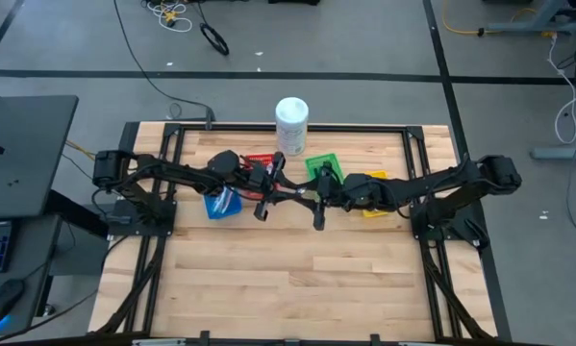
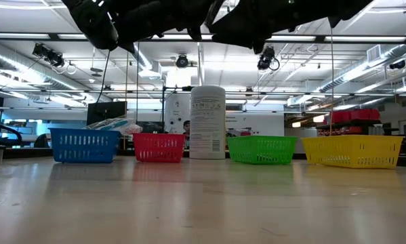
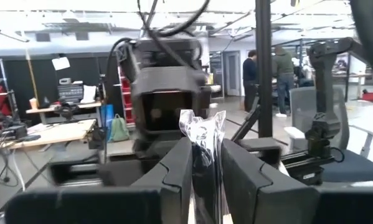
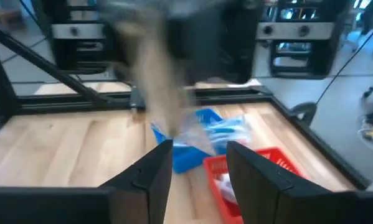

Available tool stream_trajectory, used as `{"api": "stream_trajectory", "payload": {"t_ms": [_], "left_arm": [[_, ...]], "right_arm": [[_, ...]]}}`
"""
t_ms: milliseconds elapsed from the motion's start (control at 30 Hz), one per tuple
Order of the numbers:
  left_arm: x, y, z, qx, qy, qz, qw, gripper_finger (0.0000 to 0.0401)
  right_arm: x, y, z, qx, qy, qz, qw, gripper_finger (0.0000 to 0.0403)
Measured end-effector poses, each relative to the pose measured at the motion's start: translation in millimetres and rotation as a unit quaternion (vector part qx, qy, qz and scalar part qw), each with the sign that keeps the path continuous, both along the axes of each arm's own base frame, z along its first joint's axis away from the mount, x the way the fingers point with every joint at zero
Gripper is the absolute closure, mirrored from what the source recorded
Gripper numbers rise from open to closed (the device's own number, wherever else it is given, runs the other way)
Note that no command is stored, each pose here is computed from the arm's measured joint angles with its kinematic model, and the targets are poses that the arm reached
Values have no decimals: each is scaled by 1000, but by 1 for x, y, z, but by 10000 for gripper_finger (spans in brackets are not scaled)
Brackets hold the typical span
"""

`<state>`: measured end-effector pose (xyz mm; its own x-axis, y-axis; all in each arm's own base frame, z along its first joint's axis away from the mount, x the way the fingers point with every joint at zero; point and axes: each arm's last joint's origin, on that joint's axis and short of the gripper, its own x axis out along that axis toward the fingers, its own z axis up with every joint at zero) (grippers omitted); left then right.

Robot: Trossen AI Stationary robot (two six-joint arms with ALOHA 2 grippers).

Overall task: Pick & Place Travel size toiletries
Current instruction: Put the nail cutter into the yellow bin

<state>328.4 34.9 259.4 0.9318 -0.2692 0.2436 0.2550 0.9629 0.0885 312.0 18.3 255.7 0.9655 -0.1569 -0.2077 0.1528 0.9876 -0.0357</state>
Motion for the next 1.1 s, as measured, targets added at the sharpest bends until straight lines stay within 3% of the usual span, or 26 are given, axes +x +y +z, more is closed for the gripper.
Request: {"api": "stream_trajectory", "payload": {"t_ms": [267,700,1100], "left_arm": [[0,-1,0,9,-3,7,1000,329],[0,0,0,16,-6,18,1000,329],[0,0,-1,9,-1,16,1000,323]], "right_arm": [[2,-9,9,-3,-43,63,997,242],[3,-10,12,-9,-60,59,996,246],[3,-9,11,-24,-56,87,994,342]]}}
